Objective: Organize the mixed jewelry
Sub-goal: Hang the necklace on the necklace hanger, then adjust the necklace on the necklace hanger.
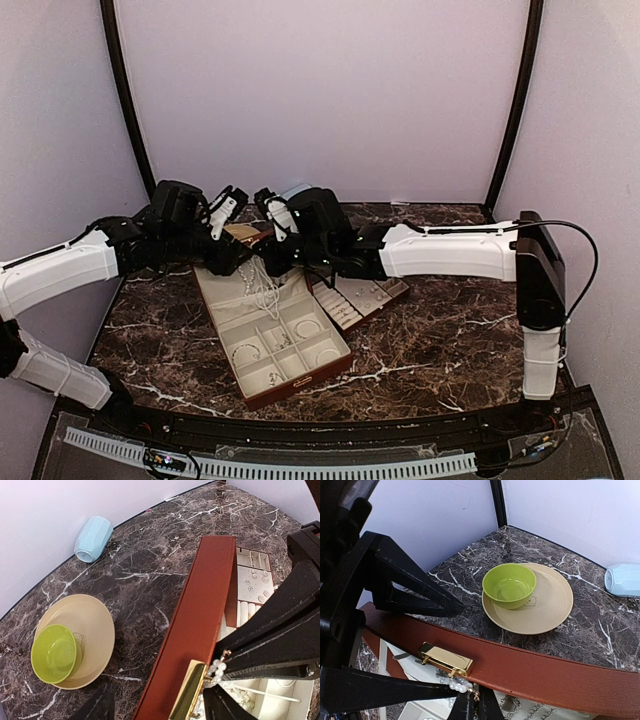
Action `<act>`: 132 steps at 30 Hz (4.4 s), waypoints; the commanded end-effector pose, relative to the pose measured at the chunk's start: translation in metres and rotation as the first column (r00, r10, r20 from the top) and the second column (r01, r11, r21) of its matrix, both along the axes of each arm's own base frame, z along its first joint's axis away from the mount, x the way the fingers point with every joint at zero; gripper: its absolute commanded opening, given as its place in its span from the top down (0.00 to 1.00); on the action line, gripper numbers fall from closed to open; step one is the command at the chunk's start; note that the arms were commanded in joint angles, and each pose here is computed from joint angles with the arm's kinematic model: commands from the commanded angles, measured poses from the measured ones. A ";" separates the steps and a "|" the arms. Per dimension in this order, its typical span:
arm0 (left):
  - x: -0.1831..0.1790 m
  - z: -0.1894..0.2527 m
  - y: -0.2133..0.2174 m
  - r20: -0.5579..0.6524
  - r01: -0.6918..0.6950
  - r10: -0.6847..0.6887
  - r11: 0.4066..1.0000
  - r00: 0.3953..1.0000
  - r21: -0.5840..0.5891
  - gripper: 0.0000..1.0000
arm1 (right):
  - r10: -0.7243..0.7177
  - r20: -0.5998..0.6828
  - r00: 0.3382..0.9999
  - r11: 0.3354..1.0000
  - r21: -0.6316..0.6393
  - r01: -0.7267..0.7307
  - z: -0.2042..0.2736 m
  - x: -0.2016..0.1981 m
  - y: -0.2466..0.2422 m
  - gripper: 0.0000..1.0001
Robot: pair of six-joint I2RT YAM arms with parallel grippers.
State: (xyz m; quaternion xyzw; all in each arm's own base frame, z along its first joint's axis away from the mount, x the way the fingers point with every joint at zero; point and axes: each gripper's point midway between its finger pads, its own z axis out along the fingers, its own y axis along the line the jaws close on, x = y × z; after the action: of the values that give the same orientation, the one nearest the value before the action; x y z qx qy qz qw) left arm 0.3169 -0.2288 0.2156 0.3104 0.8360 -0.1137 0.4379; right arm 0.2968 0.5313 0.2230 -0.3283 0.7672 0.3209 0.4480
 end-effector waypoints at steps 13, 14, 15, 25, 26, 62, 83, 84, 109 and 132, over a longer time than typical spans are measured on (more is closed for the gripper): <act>-0.016 -0.015 -0.002 -0.042 0.045 -0.045 0.999 0.998 -0.018 0.59 | -0.005 0.000 1.000 1.000 -0.001 0.005 0.002 0.002 0.012 1.00; -0.017 -0.014 -0.003 -0.042 0.051 -0.052 0.998 0.998 -0.022 0.59 | -0.008 -0.002 1.000 1.000 -0.004 0.008 0.001 0.002 0.011 1.00; -0.017 -0.015 -0.003 -0.043 0.057 -0.057 0.998 0.997 -0.023 0.58 | -0.013 -0.004 1.000 1.000 -0.006 0.013 0.001 0.002 0.010 1.00; -0.027 -0.012 -0.008 -0.030 0.114 -0.115 0.992 0.993 -0.049 0.55 | -0.030 -0.024 0.999 0.999 -0.016 0.029 -0.002 0.003 0.007 1.00; -0.027 -0.011 -0.007 -0.028 0.111 -0.113 0.993 0.993 -0.048 0.56 | -0.026 -0.029 0.999 0.999 -0.020 0.025 -0.004 0.002 0.008 1.00; -0.028 -0.009 -0.004 -0.005 0.112 -0.112 0.993 0.994 -0.044 0.54 | 0.026 -0.033 0.999 0.994 0.111 -0.022 0.055 -0.013 -0.011 0.63; -0.033 -0.018 -0.004 -0.009 0.153 -0.153 0.988 0.988 -0.007 0.70 | 0.094 -0.146 0.985 0.993 0.086 -0.082 -0.003 -0.026 -0.003 0.96; -0.034 -0.019 -0.004 -0.009 0.156 -0.156 0.988 0.988 -0.006 0.70 | 0.090 -0.147 0.985 0.994 0.080 -0.079 -0.006 -0.025 -0.002 0.96; -0.040 -0.019 -0.007 0.016 0.209 -0.209 0.978 0.978 -0.006 0.74 | 0.069 -0.160 0.985 0.995 0.088 -0.056 -0.017 -0.009 0.018 1.00; -0.060 -0.019 -0.024 0.026 0.360 -0.359 0.932 0.933 -0.034 0.92 | 0.061 -0.190 0.980 0.993 0.109 -0.040 -0.016 0.000 0.034 1.00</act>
State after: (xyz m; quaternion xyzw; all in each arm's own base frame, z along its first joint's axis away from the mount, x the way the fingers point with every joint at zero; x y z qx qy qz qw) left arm 0.3008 -0.2238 0.2218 0.3834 0.7772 -0.1146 0.4857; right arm 0.2897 0.5504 0.2021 -0.3003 0.7899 0.3854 0.3707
